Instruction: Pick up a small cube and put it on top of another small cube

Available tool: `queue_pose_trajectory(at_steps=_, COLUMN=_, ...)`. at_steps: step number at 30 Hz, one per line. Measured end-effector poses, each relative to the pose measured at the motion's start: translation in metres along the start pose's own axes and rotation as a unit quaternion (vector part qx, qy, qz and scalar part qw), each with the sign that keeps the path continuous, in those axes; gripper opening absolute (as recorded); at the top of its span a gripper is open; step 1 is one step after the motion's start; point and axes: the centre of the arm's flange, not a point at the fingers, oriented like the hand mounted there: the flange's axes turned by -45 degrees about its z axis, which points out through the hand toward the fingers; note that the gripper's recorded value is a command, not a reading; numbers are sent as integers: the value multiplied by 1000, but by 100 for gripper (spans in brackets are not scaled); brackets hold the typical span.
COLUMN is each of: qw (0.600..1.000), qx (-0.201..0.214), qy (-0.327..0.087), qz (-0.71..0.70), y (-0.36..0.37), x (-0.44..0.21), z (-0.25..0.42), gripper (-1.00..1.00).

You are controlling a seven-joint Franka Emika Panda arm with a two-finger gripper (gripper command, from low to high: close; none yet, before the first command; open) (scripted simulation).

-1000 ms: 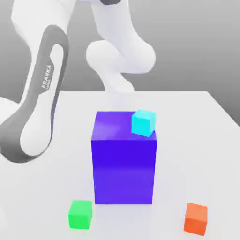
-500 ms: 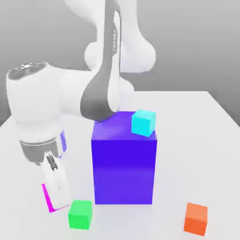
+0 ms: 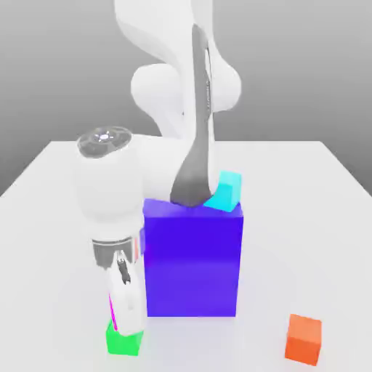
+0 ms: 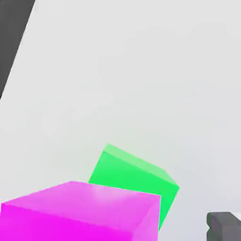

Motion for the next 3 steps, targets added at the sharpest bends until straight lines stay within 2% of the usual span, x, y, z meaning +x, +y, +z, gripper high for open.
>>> queue_pose_trajectory(at_steps=3, qw=1000, qx=0, qy=0, qz=1, y=-1, x=1, z=-29, gripper=100)
